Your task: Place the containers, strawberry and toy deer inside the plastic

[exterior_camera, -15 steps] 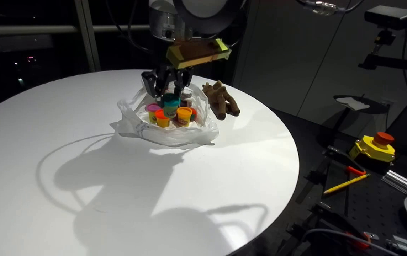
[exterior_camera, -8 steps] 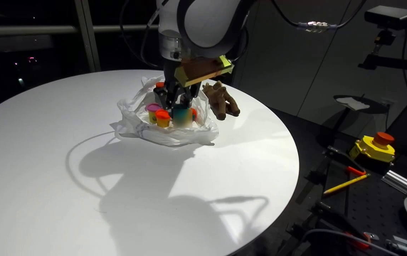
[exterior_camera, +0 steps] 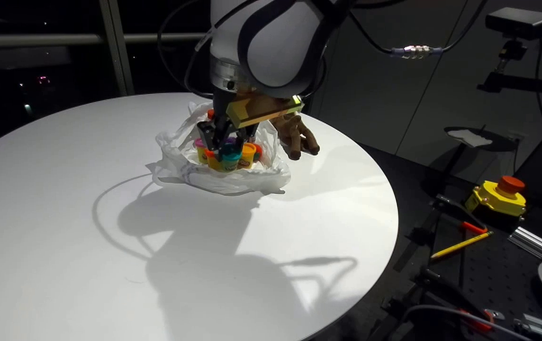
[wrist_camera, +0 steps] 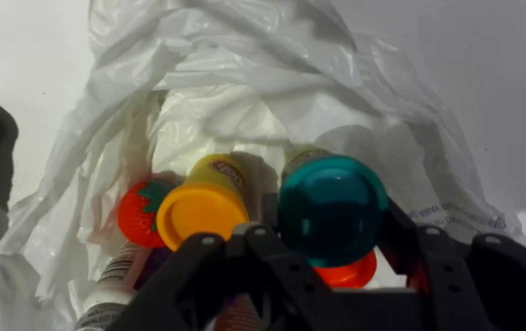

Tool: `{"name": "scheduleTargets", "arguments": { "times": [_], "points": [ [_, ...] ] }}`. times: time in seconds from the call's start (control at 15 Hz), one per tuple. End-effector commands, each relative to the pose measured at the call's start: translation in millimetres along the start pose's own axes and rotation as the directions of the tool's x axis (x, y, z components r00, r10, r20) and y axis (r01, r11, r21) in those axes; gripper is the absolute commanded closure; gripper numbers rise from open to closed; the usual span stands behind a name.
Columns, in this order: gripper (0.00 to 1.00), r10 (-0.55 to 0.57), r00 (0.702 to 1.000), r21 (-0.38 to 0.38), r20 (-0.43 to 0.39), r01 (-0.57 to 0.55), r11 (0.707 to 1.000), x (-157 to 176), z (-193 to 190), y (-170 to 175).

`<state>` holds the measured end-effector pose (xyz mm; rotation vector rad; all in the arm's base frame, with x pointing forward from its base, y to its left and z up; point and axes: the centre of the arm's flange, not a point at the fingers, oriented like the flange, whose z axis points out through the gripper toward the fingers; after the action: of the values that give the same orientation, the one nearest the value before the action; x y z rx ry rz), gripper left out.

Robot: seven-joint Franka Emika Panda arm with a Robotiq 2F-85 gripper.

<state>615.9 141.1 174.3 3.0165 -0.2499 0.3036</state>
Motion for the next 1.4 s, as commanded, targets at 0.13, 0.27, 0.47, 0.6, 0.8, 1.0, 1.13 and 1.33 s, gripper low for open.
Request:
{"name": "scheduleTargets", "arguments": {
  "times": [0.13,0.27,0.47,0.6,0.8,1.0,1.13,1.33],
  "points": [
    [0.72,0.023,0.999,0.020,-0.044,-0.022,1.000,5,15,-2],
    [0.72,0.026,0.998,0.018,-0.050,-0.025,1.000,8,18,-1],
    [0.22,0.028,0.998,0.014,-0.048,-0.028,1.000,13,17,3],
    [0.15,0.031,0.999,0.013,-0.038,-0.030,0.999,15,7,8],
    [0.00,0.077,0.995,0.013,-0.056,-0.076,0.997,22,-26,25],
    [0.00,0.110,0.990,-0.013,-0.091,-0.112,0.994,28,-62,56],
    [0.00,0.131,0.986,-0.044,-0.102,-0.136,0.990,26,-80,85],
    [0.00,0.166,0.982,-0.092,-0.090,-0.174,0.980,14,-83,138]
  ]
}}
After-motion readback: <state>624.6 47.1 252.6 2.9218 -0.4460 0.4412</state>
